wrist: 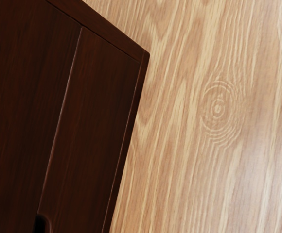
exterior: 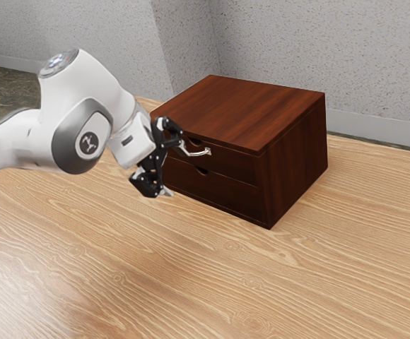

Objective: Pull the drawer handle with one arm to open the drawer

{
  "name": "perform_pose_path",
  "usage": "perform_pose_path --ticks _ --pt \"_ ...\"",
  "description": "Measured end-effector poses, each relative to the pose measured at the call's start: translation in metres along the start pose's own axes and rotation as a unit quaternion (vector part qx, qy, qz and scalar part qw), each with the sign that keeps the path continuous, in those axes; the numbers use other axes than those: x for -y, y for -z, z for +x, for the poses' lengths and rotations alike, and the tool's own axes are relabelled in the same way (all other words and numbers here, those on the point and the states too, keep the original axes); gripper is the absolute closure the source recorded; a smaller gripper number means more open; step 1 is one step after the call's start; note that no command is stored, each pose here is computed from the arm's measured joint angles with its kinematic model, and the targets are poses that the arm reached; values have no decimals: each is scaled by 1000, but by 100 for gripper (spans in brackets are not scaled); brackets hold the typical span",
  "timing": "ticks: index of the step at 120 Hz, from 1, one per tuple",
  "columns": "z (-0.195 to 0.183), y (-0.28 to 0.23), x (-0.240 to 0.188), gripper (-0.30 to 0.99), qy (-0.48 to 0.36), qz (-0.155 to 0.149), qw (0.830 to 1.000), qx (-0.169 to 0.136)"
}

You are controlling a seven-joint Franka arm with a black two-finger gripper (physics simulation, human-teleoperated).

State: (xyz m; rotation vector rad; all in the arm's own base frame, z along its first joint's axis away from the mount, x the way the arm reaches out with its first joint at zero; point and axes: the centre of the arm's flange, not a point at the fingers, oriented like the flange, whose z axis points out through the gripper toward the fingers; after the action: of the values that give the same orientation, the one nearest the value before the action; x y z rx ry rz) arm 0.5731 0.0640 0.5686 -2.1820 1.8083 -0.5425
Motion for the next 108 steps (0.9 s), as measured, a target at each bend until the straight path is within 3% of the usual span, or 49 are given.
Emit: perform_pose_path --ticks 108 --pt "-41 -43 34 -2 3 10 999 40"
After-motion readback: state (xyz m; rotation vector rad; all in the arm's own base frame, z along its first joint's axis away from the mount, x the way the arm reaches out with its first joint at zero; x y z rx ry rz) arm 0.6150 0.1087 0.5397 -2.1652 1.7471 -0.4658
